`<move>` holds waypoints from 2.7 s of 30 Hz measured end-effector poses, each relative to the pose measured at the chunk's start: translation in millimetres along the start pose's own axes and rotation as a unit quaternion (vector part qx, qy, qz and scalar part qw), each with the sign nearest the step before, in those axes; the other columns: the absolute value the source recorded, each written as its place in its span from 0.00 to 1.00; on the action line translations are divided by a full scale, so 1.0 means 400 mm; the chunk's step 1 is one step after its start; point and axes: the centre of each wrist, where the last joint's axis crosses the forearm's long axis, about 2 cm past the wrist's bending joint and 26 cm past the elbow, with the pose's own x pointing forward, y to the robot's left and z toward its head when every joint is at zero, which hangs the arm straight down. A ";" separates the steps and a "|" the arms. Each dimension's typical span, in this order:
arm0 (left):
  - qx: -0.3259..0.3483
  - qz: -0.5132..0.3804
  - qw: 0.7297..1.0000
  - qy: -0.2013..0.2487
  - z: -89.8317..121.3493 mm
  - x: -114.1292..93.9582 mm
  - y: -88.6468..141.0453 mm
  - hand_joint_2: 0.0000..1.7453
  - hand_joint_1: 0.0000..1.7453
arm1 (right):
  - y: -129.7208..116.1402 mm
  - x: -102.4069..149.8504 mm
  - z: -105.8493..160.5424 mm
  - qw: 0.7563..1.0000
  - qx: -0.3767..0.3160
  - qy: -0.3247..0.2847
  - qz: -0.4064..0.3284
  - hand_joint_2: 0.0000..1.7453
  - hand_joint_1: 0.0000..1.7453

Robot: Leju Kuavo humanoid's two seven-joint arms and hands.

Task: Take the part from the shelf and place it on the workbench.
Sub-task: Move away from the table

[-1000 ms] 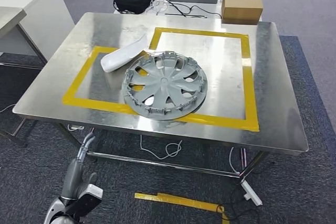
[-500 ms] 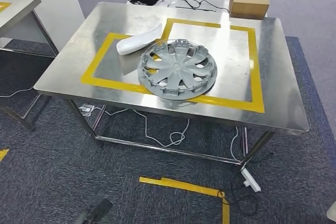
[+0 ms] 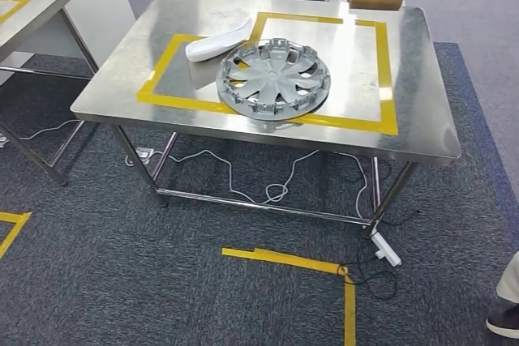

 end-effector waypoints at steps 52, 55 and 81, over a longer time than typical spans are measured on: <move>-0.017 0.025 0.987 0.158 0.004 -0.006 -0.016 0.00 0.00 | 0.014 -0.011 0.004 0.983 0.032 0.000 0.181 0.00 0.00; -0.013 0.025 0.986 0.163 0.002 0.007 -0.013 0.00 0.00 | 0.015 -0.009 0.004 0.982 0.038 0.001 0.183 0.00 0.00; 0.001 -0.033 0.988 0.148 -0.001 0.000 0.000 0.00 0.00 | 0.022 0.006 0.004 0.992 0.046 -0.014 0.115 0.00 0.00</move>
